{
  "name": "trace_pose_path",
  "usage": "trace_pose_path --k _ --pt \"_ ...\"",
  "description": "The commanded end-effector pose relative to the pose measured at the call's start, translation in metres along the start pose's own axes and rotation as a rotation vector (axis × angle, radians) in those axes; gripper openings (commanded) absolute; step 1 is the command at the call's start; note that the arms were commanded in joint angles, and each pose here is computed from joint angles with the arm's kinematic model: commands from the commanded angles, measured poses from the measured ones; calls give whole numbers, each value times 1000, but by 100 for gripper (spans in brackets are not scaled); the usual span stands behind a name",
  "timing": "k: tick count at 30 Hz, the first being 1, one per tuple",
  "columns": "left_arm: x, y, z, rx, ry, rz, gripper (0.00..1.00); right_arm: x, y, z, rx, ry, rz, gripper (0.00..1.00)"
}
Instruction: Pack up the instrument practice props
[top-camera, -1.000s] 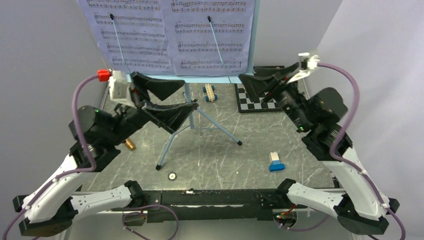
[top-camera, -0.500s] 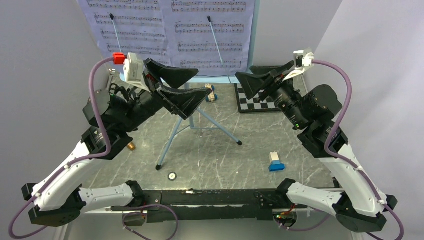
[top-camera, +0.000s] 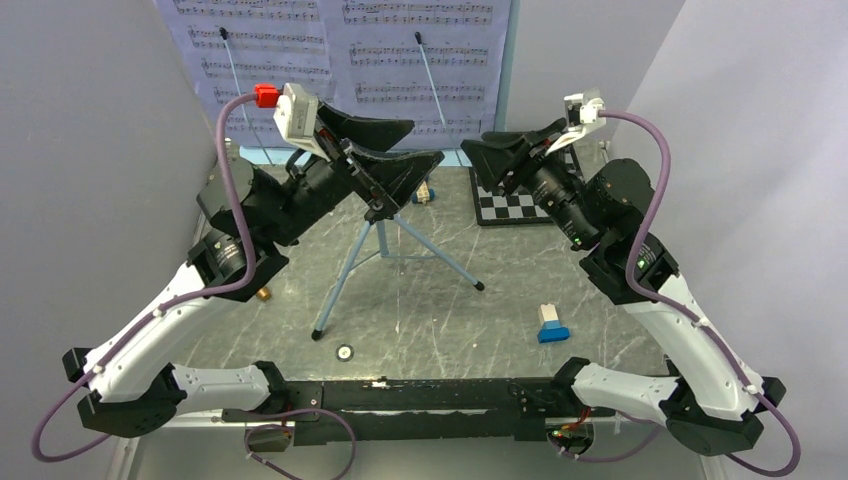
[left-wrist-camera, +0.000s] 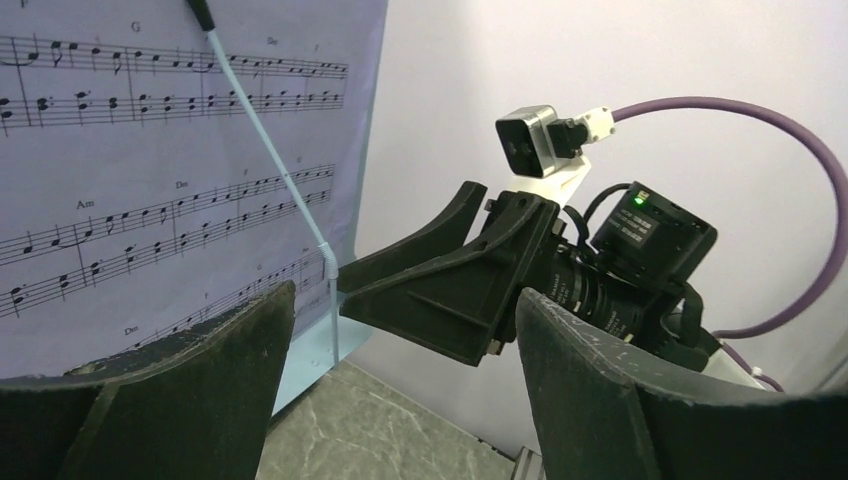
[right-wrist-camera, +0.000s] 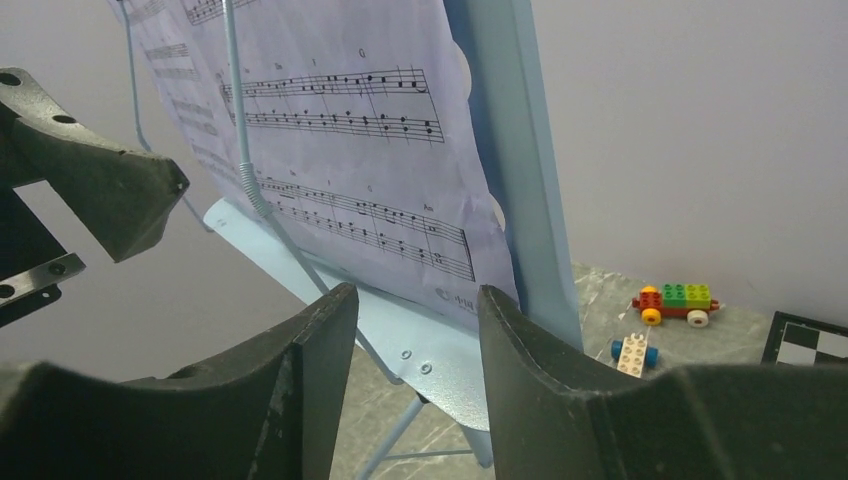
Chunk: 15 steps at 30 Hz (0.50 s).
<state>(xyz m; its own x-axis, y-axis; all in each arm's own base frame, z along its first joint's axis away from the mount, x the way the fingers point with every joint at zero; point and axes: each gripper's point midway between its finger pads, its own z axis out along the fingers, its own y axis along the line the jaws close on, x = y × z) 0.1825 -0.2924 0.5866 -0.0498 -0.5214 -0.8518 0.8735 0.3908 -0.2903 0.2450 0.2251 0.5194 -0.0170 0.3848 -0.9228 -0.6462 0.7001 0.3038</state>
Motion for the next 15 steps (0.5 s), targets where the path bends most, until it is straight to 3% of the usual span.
trace_pose_path --k 1,9,15 --pt "-19 2 5 -25 -68 29 84 -28 9 -1 -29 -81 13 50" --pt "-21 13 12 -74 -87 57 83 -23 -1 -5 18 -91 12 54" --pt "-19 15 24 -76 -78 78 78 -19 4 4 -9 -68 2 38"
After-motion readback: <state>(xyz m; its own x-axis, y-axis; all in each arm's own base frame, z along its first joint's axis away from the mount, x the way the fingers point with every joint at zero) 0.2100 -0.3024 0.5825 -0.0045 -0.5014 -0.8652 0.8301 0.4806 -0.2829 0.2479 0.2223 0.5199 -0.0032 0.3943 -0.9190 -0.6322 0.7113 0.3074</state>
